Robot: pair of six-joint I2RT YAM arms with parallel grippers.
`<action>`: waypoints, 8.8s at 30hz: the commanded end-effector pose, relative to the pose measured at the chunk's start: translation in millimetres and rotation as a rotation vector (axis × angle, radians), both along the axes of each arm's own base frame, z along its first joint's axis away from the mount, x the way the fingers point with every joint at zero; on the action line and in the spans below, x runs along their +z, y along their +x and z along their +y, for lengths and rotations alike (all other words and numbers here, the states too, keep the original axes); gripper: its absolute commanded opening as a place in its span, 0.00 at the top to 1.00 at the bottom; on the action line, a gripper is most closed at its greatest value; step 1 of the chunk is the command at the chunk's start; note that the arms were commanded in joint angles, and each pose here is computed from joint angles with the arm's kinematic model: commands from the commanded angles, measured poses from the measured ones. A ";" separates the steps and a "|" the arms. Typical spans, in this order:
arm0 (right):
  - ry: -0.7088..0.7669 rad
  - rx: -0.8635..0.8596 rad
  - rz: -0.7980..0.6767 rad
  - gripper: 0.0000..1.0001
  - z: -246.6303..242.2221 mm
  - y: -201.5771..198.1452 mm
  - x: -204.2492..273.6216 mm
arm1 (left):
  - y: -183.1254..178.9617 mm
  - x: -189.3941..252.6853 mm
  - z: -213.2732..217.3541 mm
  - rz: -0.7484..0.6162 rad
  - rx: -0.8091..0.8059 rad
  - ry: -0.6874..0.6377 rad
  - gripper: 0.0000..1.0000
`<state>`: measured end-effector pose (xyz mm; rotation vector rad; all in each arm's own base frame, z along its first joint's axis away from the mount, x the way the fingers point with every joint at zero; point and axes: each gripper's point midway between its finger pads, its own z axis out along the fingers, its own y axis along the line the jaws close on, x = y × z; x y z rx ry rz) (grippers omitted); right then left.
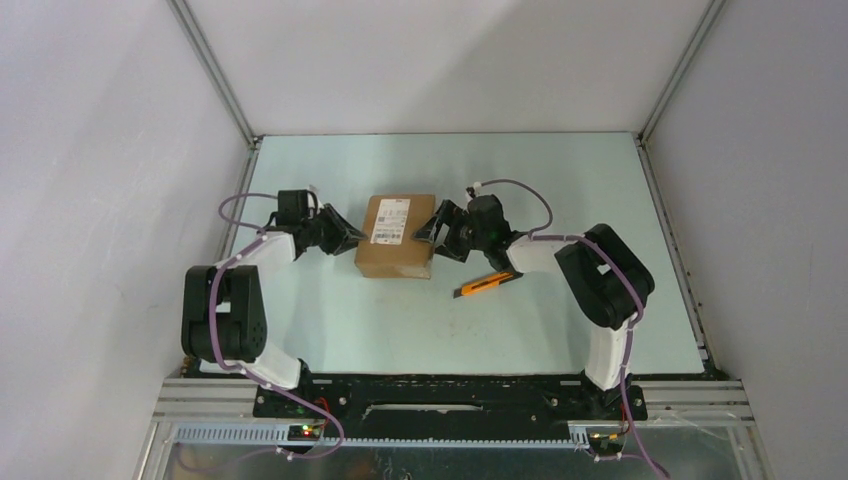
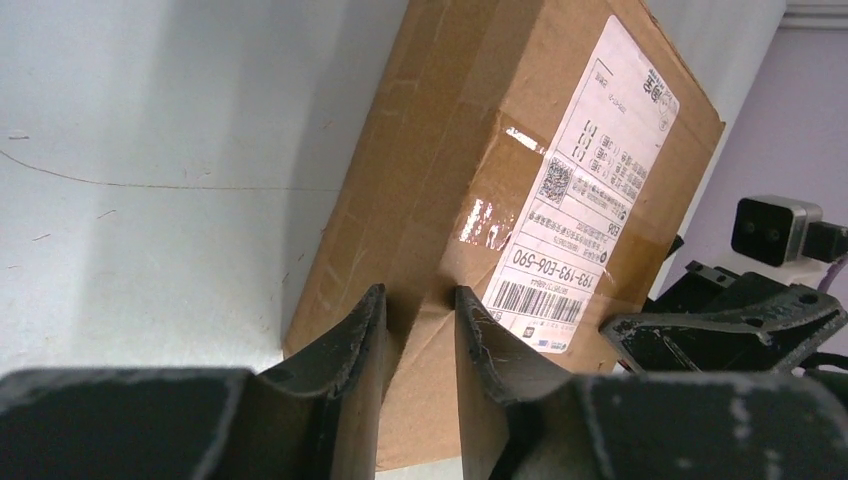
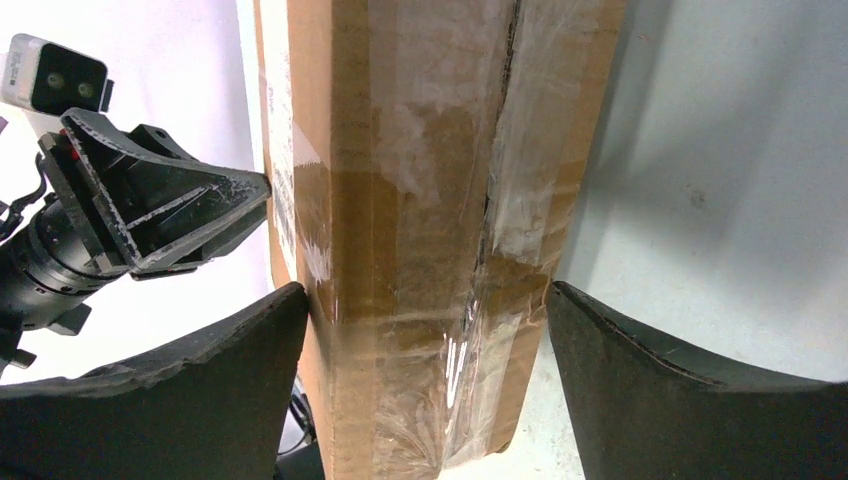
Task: Unpack the express box
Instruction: Adjust the express box at the center of the board, then pick up the knife from the center of the board, then cut the express box at the center of the board.
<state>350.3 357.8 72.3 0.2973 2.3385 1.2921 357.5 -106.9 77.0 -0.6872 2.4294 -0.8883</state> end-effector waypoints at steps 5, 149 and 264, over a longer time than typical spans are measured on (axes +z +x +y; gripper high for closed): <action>-0.027 0.050 -0.248 0.15 15.5 -9.9 97.8 | -46.9 -38.2 -4.5 0.166 0.018 0.008 0.68; -1.002 -0.046 -0.067 0.42 -155.8 -135.4 -75.1 | -106.5 158.3 -147.4 -0.349 -0.400 0.180 0.18; -0.275 -0.274 -0.612 1.00 -135.6 -70.2 265.9 | -20.9 219.5 -3.8 -0.406 0.206 0.197 0.00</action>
